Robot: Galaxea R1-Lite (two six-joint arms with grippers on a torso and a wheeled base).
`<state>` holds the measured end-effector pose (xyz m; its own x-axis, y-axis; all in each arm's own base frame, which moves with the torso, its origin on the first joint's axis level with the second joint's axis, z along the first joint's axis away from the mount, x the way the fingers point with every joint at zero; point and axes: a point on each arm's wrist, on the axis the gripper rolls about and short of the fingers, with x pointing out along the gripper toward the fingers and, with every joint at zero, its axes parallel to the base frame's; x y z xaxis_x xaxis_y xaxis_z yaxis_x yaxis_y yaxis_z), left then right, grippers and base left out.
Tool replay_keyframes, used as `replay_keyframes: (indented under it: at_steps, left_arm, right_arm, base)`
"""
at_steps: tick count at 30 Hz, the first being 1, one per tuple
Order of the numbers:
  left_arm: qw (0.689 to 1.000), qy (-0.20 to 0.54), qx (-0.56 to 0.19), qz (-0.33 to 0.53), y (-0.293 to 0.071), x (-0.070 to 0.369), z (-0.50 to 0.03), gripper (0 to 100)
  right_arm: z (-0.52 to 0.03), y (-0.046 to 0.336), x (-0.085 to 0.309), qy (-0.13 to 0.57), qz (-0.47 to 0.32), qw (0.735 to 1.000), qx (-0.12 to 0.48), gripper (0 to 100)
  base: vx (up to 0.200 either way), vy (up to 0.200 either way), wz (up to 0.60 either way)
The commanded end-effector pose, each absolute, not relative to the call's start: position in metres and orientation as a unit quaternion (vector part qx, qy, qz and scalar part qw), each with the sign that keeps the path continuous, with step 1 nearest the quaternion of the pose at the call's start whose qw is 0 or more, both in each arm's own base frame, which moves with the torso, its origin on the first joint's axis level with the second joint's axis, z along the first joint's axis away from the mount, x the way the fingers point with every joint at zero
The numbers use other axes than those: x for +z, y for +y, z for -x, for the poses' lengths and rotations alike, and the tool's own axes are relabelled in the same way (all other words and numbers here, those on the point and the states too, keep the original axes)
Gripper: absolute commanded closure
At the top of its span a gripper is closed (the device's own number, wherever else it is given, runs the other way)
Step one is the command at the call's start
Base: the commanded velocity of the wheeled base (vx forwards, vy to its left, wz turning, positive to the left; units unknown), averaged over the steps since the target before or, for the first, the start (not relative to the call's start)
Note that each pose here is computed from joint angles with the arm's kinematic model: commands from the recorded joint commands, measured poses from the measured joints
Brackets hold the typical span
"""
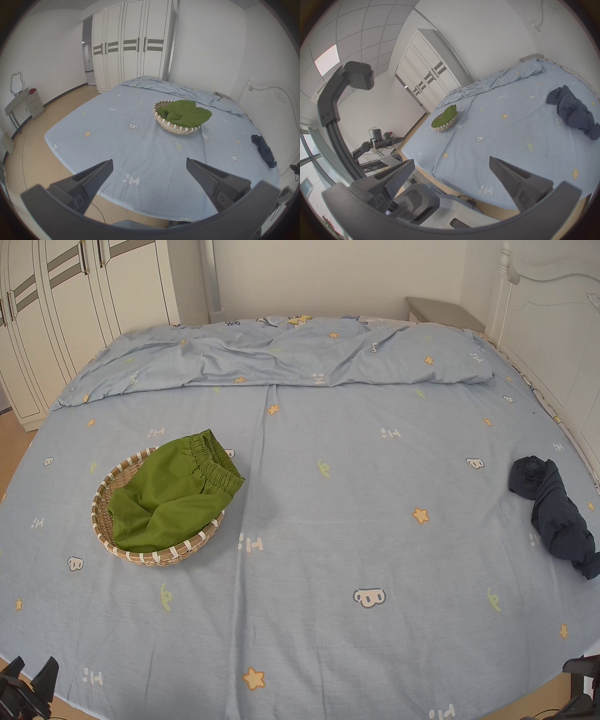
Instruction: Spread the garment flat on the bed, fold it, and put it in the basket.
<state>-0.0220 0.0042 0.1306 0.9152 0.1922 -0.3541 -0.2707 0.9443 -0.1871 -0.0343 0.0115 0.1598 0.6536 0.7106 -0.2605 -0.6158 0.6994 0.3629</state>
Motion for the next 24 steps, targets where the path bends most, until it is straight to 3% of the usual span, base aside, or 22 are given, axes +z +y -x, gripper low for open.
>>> replay_keyframes:
  at_steps: [1,11,14,16,17,21,22,24]
  left_arm:
    - [0.971,0.145,0.144,0.123,0.003,0.099,0.032,0]
    - [0.990,0.059,0.093,0.088,0.004,0.090,0.034,0]
    - [0.996,0.040,0.069,0.045,0.003,0.088,0.034,0]
    - [0.998,0.036,0.052,-0.013,0.002,0.085,0.031,0]
    - [0.998,0.036,0.052,-0.013,0.002,0.085,0.031,0]
    - [0.998,0.006,0.040,-0.058,0.002,0.085,0.028,0]
    - [0.998,0.006,0.040,-0.058,0.002,0.085,0.028,0]
    - [0.998,0.002,-0.022,-0.059,-0.001,0.085,0.027,0]
  right_arm:
    - [0.047,0.008,0.143,0.180,-0.113,0.894,0.394,0]
    - [0.053,0.008,0.113,0.166,-0.107,0.901,0.387,0]
    - [0.049,0.007,0.105,0.173,-0.099,0.914,0.355,0]
    - [0.042,0.005,0.096,0.164,-0.064,0.941,0.291,0]
    - [0.042,0.005,0.096,0.164,-0.064,0.941,0.291,0]
    - [0.035,0.000,0.094,0.138,-0.028,0.975,0.172,0]
    - [0.035,0.000,0.094,0.138,-0.028,0.975,0.172,0]
    - [0.032,-0.001,0.090,0.132,-0.008,0.983,0.125,0]
  base:
    - [0.000,0.000,0.00]
    - [0.000,0.000,0.00]
    - [0.000,0.000,0.00]
    - [0.000,0.000,0.00]
    - [0.000,0.000,0.00]
    - [0.000,0.000,0.00]
    - [0.000,0.000,0.00]
    - [0.000,0.000,0.00]
